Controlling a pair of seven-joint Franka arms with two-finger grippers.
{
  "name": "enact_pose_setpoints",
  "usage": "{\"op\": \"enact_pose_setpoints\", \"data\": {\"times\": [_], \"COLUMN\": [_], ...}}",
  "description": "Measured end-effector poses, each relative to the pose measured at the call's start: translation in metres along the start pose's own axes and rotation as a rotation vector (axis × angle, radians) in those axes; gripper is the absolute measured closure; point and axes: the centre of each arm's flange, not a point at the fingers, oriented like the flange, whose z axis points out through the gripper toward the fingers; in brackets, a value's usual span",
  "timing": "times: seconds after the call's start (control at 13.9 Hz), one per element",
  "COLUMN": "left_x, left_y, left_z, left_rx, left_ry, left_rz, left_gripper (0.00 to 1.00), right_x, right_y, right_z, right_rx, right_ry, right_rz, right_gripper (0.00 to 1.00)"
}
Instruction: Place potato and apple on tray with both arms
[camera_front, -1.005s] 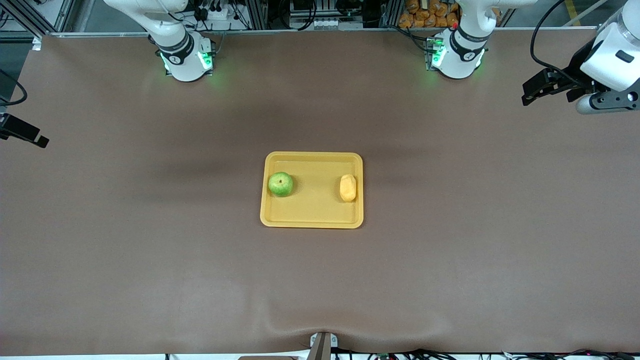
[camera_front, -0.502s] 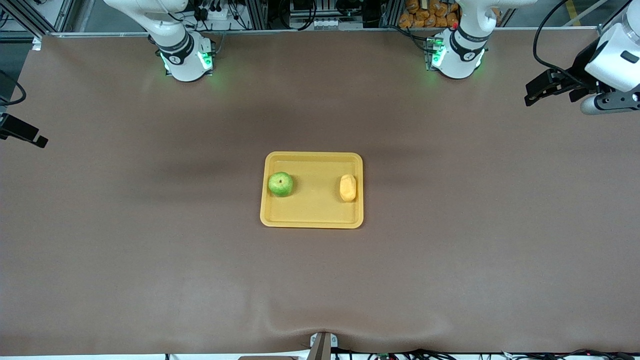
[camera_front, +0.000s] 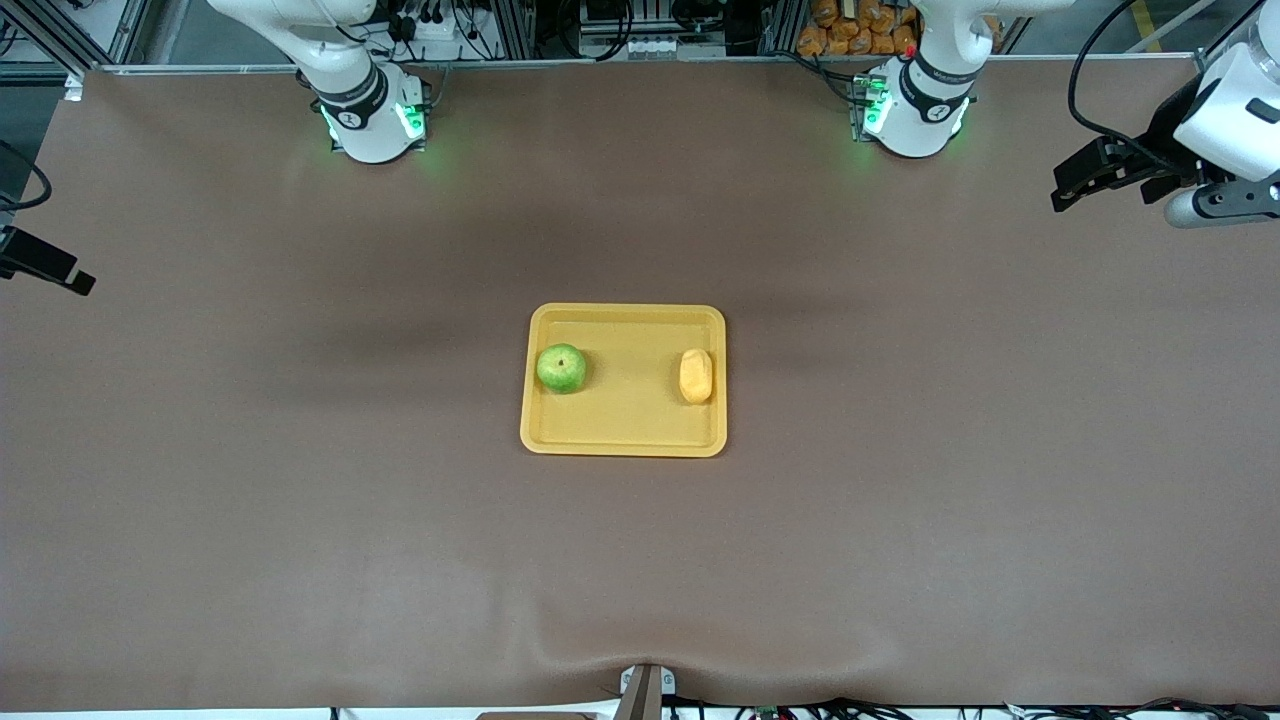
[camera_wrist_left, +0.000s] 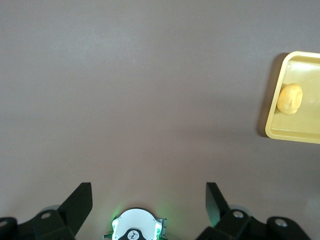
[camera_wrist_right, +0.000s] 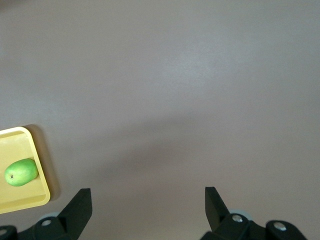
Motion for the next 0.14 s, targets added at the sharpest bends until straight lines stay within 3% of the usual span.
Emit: {"op": "enact_pose_setpoints", "data": {"times": [0.14], "left_x": [0.0], "left_y": [-0.0007], "left_z": [-0.0019], "left_rx": [-0.001], "left_ry": [0.004], "left_rz": [-0.001], "left_gripper": [0.0], "right_x": [0.0005], "right_y": [0.0046], "right_z": [-0.0007], "right_rx": [0.0], "right_ry": [0.002], "right_rz": [0.008], "right_gripper": [0.0]}}
